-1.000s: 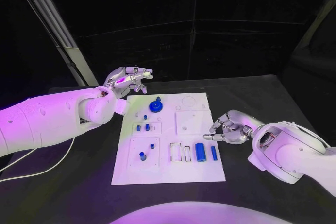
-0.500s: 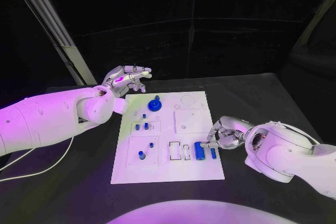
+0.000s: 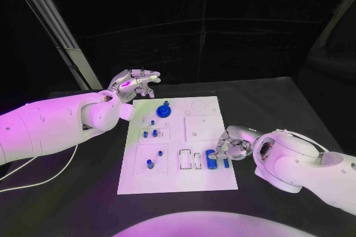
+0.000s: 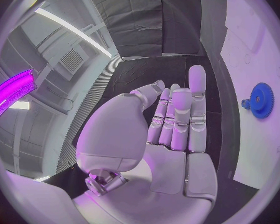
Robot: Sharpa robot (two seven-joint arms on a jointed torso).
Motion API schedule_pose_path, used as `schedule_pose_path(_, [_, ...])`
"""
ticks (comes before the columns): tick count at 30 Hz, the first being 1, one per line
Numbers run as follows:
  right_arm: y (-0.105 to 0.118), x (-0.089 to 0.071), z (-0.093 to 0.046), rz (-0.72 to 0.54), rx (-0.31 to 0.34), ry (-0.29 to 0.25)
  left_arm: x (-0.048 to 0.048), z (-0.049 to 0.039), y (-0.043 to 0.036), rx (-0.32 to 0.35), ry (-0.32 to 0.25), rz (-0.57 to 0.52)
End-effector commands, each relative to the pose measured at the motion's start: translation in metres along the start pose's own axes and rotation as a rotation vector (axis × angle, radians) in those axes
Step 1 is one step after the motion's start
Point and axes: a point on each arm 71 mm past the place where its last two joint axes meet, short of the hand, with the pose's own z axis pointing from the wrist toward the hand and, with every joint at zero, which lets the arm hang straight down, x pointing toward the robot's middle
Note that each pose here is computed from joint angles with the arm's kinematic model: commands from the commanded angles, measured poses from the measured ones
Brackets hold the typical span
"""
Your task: Assemble the parts on the task board
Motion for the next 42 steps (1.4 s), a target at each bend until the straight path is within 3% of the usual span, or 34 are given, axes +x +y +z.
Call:
schedule_pose_path(1, [0.001,0.002,0.002,-0.049,0.000,0.003,0.0010,0.0000,-0.0010,0.005,0.011,-0.008])
schedule_pose_path(15, [0.003,0.013,0.007,-0.103,0.002,0.034,0.0001,-0.0008,-0.0009,0.001,0.012,-0.009])
schedule_pose_path(32, [0.010,0.018,0.014,-0.215,-0.012,0.002,0.0006,-0.0008,-0.0006,-0.002,0.016,-0.011])
schedule_pose_path(42, [0.013,0.025,0.015,-0.275,-0.021,0.012,0.0008,-0.0009,-0.0004,-0.005,0.019,-0.013])
